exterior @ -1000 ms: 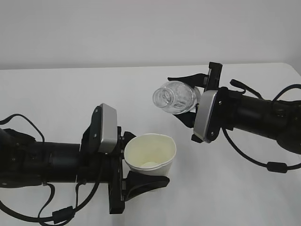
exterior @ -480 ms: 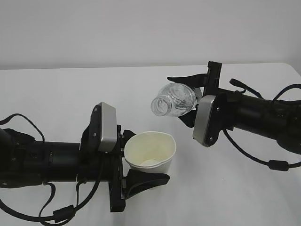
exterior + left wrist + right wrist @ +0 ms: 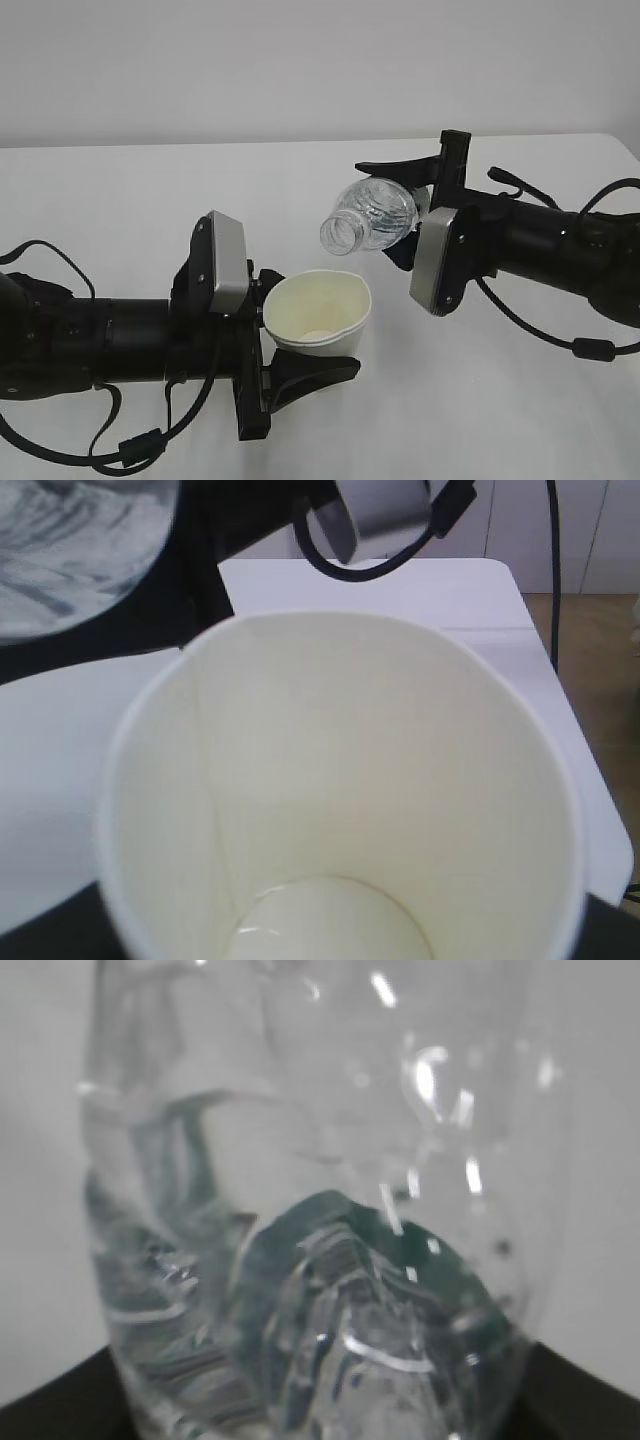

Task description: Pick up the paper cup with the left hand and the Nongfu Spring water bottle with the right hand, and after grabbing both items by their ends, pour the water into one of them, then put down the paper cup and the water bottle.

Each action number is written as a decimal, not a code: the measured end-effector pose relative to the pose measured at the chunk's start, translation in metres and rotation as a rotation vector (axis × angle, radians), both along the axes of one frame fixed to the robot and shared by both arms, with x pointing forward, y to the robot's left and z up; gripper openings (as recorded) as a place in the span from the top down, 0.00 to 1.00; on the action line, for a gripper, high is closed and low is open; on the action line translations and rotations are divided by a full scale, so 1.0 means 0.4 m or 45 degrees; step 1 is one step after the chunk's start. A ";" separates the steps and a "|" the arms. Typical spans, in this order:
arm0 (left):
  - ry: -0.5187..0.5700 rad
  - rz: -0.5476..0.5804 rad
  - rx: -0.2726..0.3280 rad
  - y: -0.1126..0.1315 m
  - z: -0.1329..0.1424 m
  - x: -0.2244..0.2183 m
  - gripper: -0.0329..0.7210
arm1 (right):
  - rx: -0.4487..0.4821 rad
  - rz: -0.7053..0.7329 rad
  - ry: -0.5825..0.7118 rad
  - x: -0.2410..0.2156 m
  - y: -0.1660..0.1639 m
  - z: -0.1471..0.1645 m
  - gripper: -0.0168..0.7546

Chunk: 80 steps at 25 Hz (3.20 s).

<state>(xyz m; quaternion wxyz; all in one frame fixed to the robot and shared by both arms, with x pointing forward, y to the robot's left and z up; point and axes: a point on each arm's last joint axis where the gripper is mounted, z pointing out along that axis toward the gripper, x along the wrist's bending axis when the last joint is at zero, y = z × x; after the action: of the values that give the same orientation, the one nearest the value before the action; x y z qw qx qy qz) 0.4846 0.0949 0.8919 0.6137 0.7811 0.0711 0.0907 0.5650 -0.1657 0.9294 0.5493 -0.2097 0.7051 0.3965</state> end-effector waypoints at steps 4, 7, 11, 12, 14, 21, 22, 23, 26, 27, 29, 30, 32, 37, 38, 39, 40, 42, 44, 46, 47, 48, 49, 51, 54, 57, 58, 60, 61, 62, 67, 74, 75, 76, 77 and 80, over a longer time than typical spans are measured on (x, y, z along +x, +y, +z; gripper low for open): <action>0.002 0.012 -0.004 0.000 0.001 0.002 0.33 | -0.027 -0.010 -0.042 0.002 -0.001 0.001 0.36; 0.002 0.014 -0.004 0.000 0.001 0.002 0.33 | -0.032 -0.025 -0.059 0.004 -0.003 0.002 0.36; 0.002 0.014 -0.004 0.000 0.001 0.002 0.33 | -0.047 -0.038 -0.084 0.007 -0.005 0.003 0.36; 0.002 0.014 -0.004 0.000 0.001 0.002 0.33 | -0.053 -0.037 -0.091 0.007 -0.005 0.003 0.36; 0.003 0.016 -0.005 0.001 0.001 0.003 0.33 | -0.067 -0.036 -0.109 0.007 -0.005 0.003 0.36; 0.003 0.017 -0.005 0.001 0.001 0.003 0.33 | -0.097 -0.034 -0.148 0.007 -0.005 0.003 0.36; 0.003 0.017 -0.005 0.001 0.001 0.003 0.33 | -0.099 -0.034 -0.151 0.007 -0.005 0.003 0.36; 0.003 0.017 -0.005 0.001 0.001 0.003 0.33 | -0.099 -0.034 -0.151 0.007 -0.005 0.003 0.36; 0.003 0.017 -0.005 0.001 0.001 0.003 0.33 | -0.109 -0.033 -0.164 0.007 -0.005 0.003 0.36; 0.003 0.017 -0.005 0.001 0.001 0.003 0.33 | -0.110 -0.035 -0.165 0.007 -0.005 0.003 0.36; 0.003 0.017 -0.003 0.001 0.000 0.003 0.33 | -0.112 -0.035 -0.167 0.007 -0.005 0.003 0.36; 0.004 0.019 0.002 0.001 -0.001 0.003 0.33 | -0.112 -0.035 -0.168 0.007 -0.005 0.003 0.36; 0.005 0.021 0.009 0.001 -0.002 0.003 0.33 | -0.112 -0.035 -0.168 0.007 -0.005 0.003 0.36; 0.009 0.021 0.012 0.001 -0.005 0.003 0.33 | -0.141 -0.031 -0.203 0.007 -0.005 0.003 0.37; 0.010 0.021 0.013 0.001 -0.005 0.003 0.33 | -0.143 -0.031 -0.206 0.007 -0.005 0.003 0.37; 0.010 0.021 0.013 0.001 -0.005 0.003 0.33 | -0.144 -0.031 -0.208 0.007 -0.005 0.003 0.37; 0.010 0.021 0.013 0.001 -0.005 0.003 0.33 | -0.146 -0.031 -0.211 0.007 -0.005 0.003 0.37; 0.010 0.021 0.013 0.001 -0.005 0.003 0.33 | -0.148 -0.030 -0.213 0.007 -0.005 0.003 0.37; 0.011 0.023 0.012 0.001 -0.005 0.004 0.33 | -0.152 -0.030 -0.217 0.007 -0.005 0.003 0.37; 0.012 0.023 0.013 0.001 -0.006 0.004 0.33 | -0.162 -0.029 -0.230 0.007 -0.005 0.003 0.37; 0.012 0.023 0.013 0.001 -0.006 0.004 0.33 | -0.167 -0.028 -0.237 0.007 -0.005 0.003 0.37; 0.015 0.023 0.015 0.002 -0.008 0.003 0.33 | -0.171 -0.028 -0.241 0.007 -0.005 0.003 0.37; 0.016 0.023 0.015 0.002 -0.009 0.003 0.33 | -0.173 -0.027 -0.243 0.007 -0.005 0.003 0.37; 0.018 0.023 0.016 0.002 -0.011 0.003 0.33 | -0.176 -0.027 -0.248 0.007 -0.005 0.003 0.37; 0.018 0.023 0.016 0.001 -0.011 0.004 0.33 | -0.181 -0.026 -0.254 0.007 -0.005 0.003 0.37; 0.018 0.023 0.016 0.001 -0.011 0.004 0.33 | -0.191 -0.025 -0.266 0.007 -0.005 0.003 0.37; 0.018 0.023 0.016 0.001 -0.011 0.004 0.33 | -0.196 -0.025 -0.272 0.007 -0.005 0.003 0.37; 0.018 0.023 0.016 0.001 -0.011 0.004 0.33 | -0.201 -0.024 -0.279 0.007 -0.005 0.003 0.37; 0.019 0.025 0.016 0.001 -0.011 0.005 0.33 | -0.203 -0.024 -0.281 0.007 -0.005 0.003 0.37; 0.019 0.028 0.015 0.001 -0.011 0.005 0.33 | -0.206 -0.025 -0.286 0.007 -0.005 0.003 0.37; 0.003 0.038 0.015 0.002 -0.010 0.008 0.33 | -0.226 -0.031 -0.313 0.009 -0.006 0.004 0.37; 0.002 0.044 0.014 0.002 -0.010 0.008 0.33 | -0.240 -0.050 -0.336 0.011 -0.009 0.005 0.37; 0.002 0.044 0.014 0.002 -0.010 0.008 0.33 | -0.239 -0.052 -0.335 0.012 -0.009 0.005 0.37; 0.002 0.044 0.014 0.002 -0.010 0.008 0.33 | -0.239 -0.052 -0.335 0.012 -0.009 0.005 0.37; 0.002 0.044 0.014 0.002 -0.010 0.008 0.33 | -0.239 -0.054 -0.335 0.012 -0.009 0.005 0.37; 0.002 0.044 0.014 0.002 -0.010 0.008 0.33 | -0.241 -0.053 -0.337 0.012 -0.009 0.005 0.37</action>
<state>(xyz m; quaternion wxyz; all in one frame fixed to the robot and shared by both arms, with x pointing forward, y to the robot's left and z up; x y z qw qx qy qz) 0.4880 0.0957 0.8879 0.6078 0.7831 0.0844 0.1010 0.5697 -0.1693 0.9315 0.6233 -0.2960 0.6649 0.2858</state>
